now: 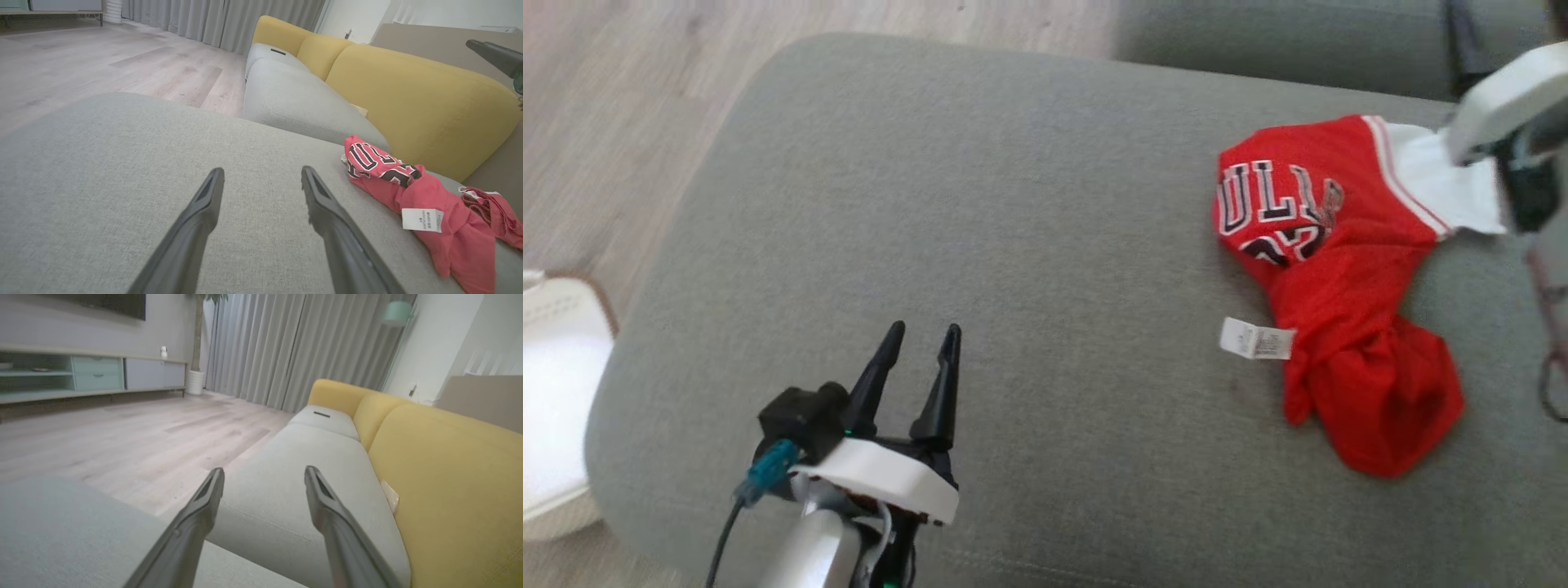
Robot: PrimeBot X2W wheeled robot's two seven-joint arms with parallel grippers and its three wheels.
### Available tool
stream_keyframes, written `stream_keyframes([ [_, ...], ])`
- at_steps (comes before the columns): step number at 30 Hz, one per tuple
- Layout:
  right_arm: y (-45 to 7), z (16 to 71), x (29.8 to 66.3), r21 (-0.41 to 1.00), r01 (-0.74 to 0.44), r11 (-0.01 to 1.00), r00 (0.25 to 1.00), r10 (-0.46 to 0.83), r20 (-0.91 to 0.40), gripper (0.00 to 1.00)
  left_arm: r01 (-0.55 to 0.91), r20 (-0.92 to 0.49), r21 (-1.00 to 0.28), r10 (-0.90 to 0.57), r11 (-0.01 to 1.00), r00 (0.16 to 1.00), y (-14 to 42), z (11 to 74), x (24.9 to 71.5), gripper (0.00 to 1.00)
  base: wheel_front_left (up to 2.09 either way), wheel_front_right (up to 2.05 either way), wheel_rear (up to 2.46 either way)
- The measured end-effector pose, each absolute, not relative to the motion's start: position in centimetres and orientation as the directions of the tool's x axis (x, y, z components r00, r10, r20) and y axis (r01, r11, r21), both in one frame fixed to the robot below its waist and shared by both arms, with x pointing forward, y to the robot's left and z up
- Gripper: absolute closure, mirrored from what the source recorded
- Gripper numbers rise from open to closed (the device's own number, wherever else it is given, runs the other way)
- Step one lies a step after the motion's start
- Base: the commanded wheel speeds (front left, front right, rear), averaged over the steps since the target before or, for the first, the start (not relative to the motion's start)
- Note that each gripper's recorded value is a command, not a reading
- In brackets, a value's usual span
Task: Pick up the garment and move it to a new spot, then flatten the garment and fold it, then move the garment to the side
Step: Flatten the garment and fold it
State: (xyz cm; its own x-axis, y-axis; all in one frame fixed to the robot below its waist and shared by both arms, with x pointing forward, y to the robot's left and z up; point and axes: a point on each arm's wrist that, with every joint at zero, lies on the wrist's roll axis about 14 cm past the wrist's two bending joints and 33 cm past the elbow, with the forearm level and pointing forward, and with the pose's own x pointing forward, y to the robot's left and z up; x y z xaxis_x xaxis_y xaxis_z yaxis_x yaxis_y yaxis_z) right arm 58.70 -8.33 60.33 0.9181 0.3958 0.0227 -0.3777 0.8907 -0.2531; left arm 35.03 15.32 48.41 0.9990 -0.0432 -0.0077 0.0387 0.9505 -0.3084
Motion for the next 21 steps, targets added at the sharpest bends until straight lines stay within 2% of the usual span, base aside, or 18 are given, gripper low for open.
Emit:
stream_keyframes([
  [6,-5.5,62.1,54.6,-0.155,-0.435,0.887,0.878,0.456,0.148,0.0,0.079,0.04,-0.302,-0.07,0.95,0.997,14.6,49.8,35.9,0.0,0.0,0.0,0.0],
  [11,-5.5,60.2,49.9,-0.035,-0.44,0.897,0.879,0.438,0.185,0.0,0.112,0.06,-0.298,-0.099,0.948,0.993,13.6,50.3,35.7,0.0,0.0,0.0,0.0],
  [17,-7.2,53.7,42.6,0.1,-0.378,0.92,0.923,0.368,0.11,0.0,0.178,0.064,-0.3,-0.166,0.937,0.984,11.4,50.3,35.1,0.0,0.0,0.0,0.0],
  [21,-8.7,49.9,38.8,0.134,-0.33,0.935,0.944,0.33,0.019,0.0,0.215,0.074,-0.294,-0.202,0.932,0.977,10.3,50.6,35.3,0.0,0.0,0.0,0.0],
])
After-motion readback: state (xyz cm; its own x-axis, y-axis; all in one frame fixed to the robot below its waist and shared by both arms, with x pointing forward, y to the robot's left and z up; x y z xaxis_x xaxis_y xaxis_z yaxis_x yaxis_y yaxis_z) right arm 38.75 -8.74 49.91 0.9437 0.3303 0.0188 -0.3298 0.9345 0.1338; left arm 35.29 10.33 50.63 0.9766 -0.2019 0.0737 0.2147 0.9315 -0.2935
